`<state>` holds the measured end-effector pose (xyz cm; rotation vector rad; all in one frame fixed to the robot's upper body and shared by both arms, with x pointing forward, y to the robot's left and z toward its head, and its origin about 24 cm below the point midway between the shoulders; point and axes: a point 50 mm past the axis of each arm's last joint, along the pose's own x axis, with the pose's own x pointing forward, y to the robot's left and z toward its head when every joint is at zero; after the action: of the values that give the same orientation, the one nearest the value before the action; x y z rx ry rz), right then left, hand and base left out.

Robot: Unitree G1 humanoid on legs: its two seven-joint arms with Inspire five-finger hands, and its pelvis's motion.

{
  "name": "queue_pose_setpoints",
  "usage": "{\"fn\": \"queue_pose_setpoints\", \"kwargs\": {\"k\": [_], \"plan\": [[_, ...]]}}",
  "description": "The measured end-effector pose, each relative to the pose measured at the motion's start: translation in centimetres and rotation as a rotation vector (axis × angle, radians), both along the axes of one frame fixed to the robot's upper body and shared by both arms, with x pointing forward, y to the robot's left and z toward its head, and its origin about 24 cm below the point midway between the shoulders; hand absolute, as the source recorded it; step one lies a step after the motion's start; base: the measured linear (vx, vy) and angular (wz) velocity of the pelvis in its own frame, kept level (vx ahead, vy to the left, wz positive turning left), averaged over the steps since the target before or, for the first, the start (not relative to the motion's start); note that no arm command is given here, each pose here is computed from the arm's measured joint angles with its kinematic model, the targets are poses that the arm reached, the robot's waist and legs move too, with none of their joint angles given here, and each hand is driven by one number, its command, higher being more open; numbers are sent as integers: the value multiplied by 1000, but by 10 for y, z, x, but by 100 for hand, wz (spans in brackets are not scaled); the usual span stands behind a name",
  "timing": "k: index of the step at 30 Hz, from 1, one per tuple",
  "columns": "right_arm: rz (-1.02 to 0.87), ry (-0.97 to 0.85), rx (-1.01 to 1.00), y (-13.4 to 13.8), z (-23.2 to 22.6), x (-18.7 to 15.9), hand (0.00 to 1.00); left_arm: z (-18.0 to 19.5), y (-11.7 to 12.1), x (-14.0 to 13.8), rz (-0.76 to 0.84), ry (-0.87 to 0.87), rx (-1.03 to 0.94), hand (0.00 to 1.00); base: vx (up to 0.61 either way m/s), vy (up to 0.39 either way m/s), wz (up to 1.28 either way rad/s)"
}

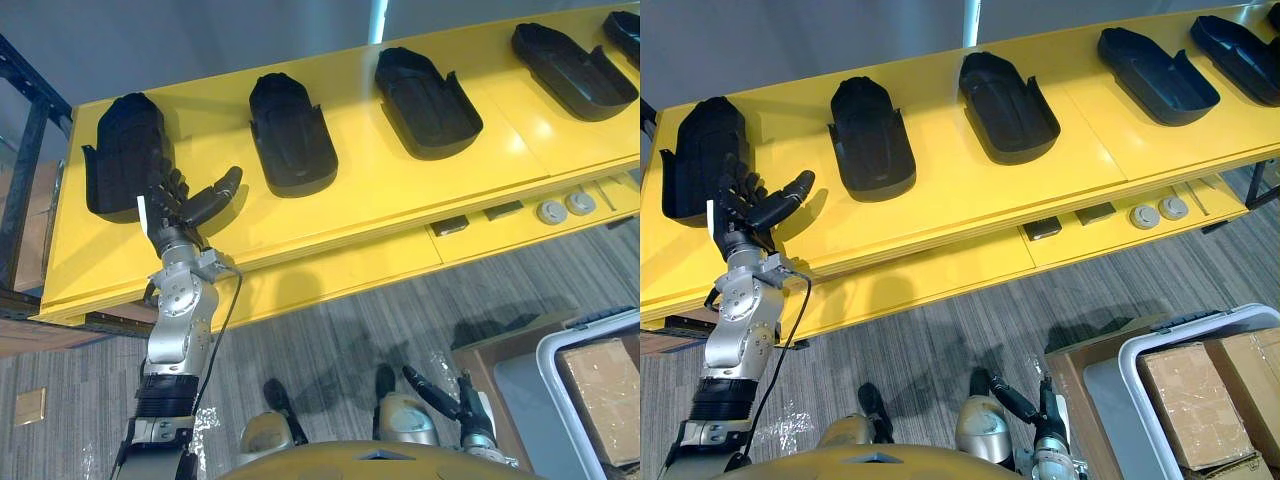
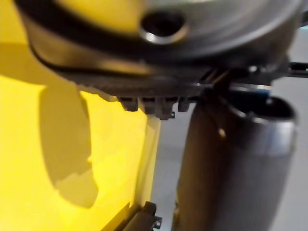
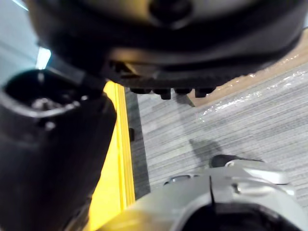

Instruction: Walk over and take three plastic housings, then place them on the shelf

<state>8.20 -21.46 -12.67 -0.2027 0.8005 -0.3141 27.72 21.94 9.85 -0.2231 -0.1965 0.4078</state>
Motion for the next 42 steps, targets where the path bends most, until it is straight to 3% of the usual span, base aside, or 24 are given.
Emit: {"fn": "queue_pose_setpoints", "kwargs": {"k": [7,12,19,23,27,31,36,42], "plan": [[-4,15,1,-1,-2,-3,100,28,-6,-14,-77,-149,51,100,1,0,1],[-43,27,-9,-7,-2,-10,100,59,2,-35,13,-276,225,100,3,-2,9],[-82,62,-30,-19,-4,-22,100,82,50,-49,241,-198,576,100,-7,-10,8],[-85,106,-29,-20,-8,-28,100,72,78,-43,218,-14,672,100,7,-3,-1],[-83,145,-18,-18,-13,-33,100,39,109,-34,139,255,675,100,23,-6,-3],[-78,159,-4,-17,-15,-35,100,29,130,-24,52,402,639,100,0,0,0],[-74,167,6,-17,-15,-36,100,50,149,-8,-64,399,530,100,4,-1,-2],[-83,186,22,-16,-19,-38,100,54,132,5,-277,304,365,100,11,-1,-3]]}}
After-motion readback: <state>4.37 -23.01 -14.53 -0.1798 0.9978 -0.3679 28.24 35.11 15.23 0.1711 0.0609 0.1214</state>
